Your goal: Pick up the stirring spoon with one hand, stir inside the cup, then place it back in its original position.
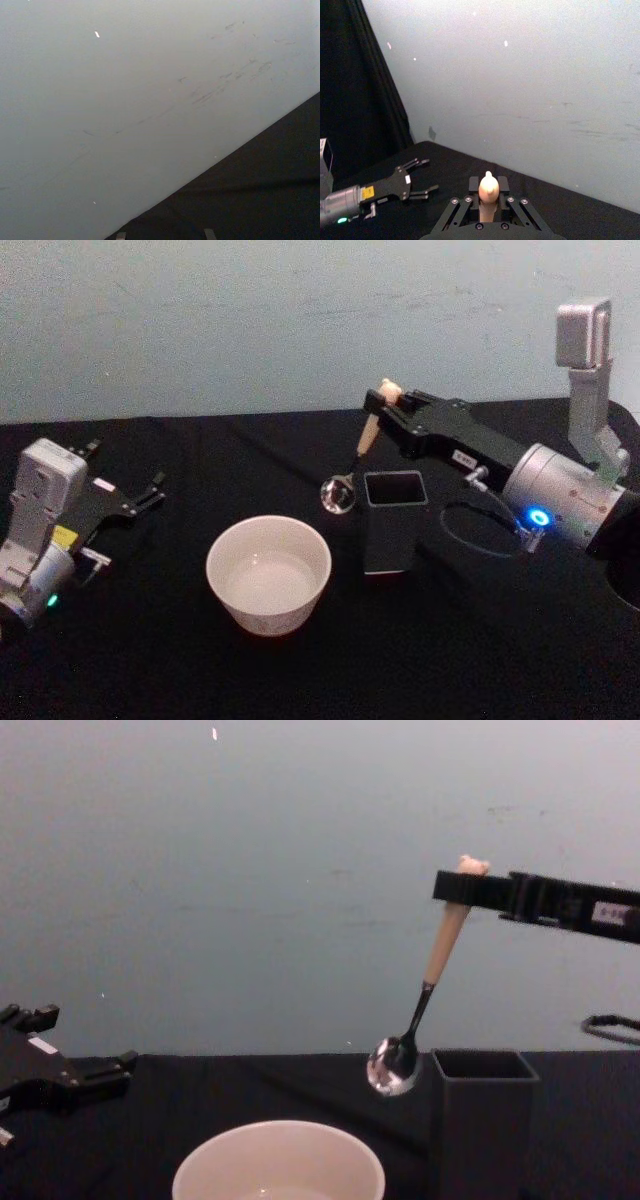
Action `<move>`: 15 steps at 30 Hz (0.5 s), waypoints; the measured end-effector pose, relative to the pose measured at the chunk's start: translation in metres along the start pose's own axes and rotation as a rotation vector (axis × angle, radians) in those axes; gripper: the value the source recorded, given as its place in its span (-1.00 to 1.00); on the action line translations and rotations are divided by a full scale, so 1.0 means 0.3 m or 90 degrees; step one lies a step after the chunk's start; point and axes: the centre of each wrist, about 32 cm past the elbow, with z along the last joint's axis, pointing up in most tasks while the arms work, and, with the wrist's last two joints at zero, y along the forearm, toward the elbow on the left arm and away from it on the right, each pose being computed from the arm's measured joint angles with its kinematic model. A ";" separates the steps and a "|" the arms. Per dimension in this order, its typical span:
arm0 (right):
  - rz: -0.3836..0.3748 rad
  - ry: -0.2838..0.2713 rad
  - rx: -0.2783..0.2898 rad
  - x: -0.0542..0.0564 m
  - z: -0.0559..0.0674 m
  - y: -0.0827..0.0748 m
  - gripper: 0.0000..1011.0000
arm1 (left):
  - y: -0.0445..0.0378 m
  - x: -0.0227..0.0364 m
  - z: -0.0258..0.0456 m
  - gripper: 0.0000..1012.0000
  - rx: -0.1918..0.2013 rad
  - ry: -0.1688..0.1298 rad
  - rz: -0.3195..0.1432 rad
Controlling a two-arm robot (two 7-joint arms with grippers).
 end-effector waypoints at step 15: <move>-0.027 0.011 0.033 0.030 0.032 -0.050 -0.58 | 0.000 0.000 0.000 0.98 0.000 0.000 0.000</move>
